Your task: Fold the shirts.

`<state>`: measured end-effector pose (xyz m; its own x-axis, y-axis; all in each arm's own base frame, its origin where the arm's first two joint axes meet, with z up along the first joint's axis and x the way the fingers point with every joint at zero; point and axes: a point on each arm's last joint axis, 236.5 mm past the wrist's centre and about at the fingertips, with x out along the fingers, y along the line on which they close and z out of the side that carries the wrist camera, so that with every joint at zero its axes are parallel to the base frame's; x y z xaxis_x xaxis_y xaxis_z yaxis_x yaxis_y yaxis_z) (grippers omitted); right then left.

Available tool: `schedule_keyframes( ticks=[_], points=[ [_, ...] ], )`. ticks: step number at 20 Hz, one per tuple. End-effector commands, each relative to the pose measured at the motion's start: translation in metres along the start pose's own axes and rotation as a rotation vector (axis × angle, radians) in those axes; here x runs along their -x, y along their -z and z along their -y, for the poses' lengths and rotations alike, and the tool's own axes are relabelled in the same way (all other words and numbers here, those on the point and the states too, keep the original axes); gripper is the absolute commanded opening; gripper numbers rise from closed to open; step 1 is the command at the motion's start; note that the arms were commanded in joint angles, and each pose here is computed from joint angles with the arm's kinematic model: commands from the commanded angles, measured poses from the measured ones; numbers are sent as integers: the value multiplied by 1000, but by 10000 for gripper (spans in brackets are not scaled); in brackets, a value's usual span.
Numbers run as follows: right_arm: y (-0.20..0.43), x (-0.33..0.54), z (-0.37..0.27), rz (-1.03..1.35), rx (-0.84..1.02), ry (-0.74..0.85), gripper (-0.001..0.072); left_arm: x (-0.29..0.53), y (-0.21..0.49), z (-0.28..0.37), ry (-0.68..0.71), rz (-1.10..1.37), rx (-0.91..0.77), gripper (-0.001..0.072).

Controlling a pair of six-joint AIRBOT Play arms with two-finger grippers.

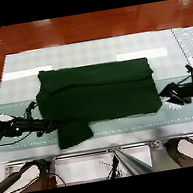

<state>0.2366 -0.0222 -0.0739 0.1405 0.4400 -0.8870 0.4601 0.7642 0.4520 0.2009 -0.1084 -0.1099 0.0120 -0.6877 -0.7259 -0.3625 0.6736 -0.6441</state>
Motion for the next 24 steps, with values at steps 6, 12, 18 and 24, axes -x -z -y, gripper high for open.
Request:
schedule_keyframes(
  ticks=[6, 12, 18, 24],
  points=[
    [38, -18, 19, -113, -112, 17, 622, -4, 6, 8, 30, -17, -29, 18],
    [13, -47, -18, -53, -51, -58, 622, -3, 3, 12, 45, -7, -22, 18],
    [-7, -41, -47, -25, 72, -121, 26, 40, -34, 42, 96, 65, -125, 19],
    [-78, 7, -90, 135, 127, -182, 25, 103, -134, 88, 45, 374, -223, 17]
  ],
)
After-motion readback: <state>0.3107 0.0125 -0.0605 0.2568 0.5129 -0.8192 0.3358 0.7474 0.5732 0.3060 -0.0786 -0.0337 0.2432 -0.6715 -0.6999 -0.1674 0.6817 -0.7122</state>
